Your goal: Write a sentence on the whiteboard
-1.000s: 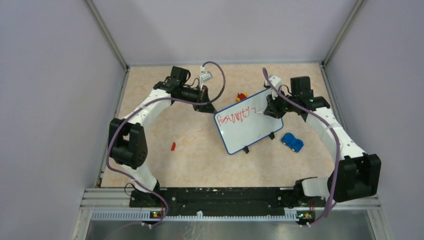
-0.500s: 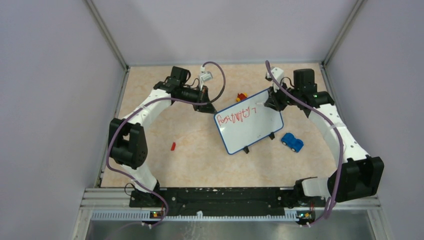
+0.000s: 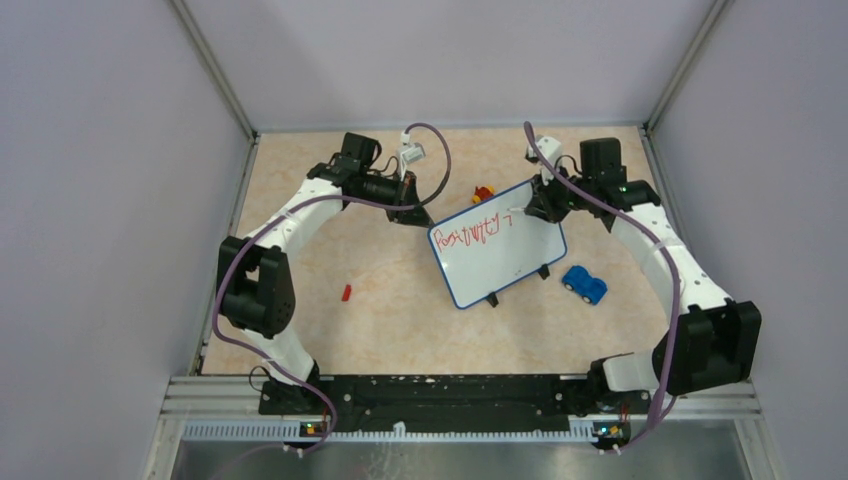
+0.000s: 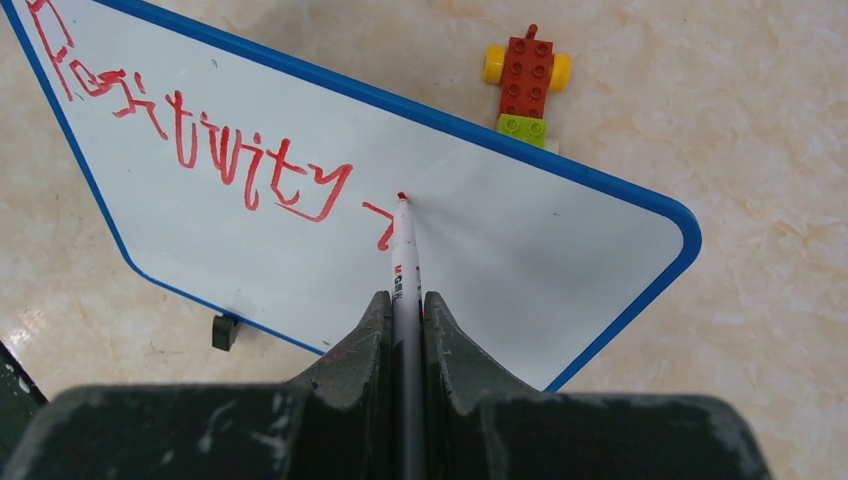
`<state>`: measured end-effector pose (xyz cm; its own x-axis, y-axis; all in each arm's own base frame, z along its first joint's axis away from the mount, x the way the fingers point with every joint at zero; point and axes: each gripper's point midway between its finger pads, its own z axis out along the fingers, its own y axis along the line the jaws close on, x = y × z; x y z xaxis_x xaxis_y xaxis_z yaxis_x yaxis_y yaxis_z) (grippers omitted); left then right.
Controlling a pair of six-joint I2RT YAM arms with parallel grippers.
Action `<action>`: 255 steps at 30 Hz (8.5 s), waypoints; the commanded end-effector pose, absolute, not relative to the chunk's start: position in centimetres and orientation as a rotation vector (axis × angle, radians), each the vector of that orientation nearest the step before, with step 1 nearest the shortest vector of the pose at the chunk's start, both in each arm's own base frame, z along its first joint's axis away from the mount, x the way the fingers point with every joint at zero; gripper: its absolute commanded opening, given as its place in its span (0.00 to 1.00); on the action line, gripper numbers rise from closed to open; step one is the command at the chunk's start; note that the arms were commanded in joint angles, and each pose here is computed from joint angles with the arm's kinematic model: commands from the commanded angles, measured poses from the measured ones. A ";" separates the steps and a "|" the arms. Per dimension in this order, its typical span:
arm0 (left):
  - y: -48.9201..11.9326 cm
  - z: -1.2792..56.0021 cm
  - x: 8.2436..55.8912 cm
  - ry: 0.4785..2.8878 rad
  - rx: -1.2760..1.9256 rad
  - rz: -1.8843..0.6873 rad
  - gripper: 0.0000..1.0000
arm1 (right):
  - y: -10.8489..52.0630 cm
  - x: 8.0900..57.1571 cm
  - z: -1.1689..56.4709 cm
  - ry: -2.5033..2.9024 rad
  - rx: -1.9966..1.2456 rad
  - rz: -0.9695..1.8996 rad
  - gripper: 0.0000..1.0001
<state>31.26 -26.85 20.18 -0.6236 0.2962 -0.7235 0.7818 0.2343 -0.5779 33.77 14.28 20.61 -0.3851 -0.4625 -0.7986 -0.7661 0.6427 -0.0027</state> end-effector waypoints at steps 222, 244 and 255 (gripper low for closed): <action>-26.8 21.2 28.7 2.171 1.067 -1.260 0.46 | 8.5 31.0 27.7 1.868 -0.637 0.868 0.00; -30.1 22.9 30.8 2.124 1.028 -1.226 0.00 | 8.3 31.0 28.1 1.869 -0.635 0.848 0.00; -31.2 20.9 31.6 2.140 1.021 -1.175 0.00 | 10.7 26.9 27.0 1.872 -0.846 0.928 0.00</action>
<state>30.32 -30.26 19.85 -0.6504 0.4007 -0.6453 0.7590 0.3749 -0.5323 29.82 8.63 25.51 -0.4985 -0.0906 -0.8621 -0.7161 0.6035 0.3507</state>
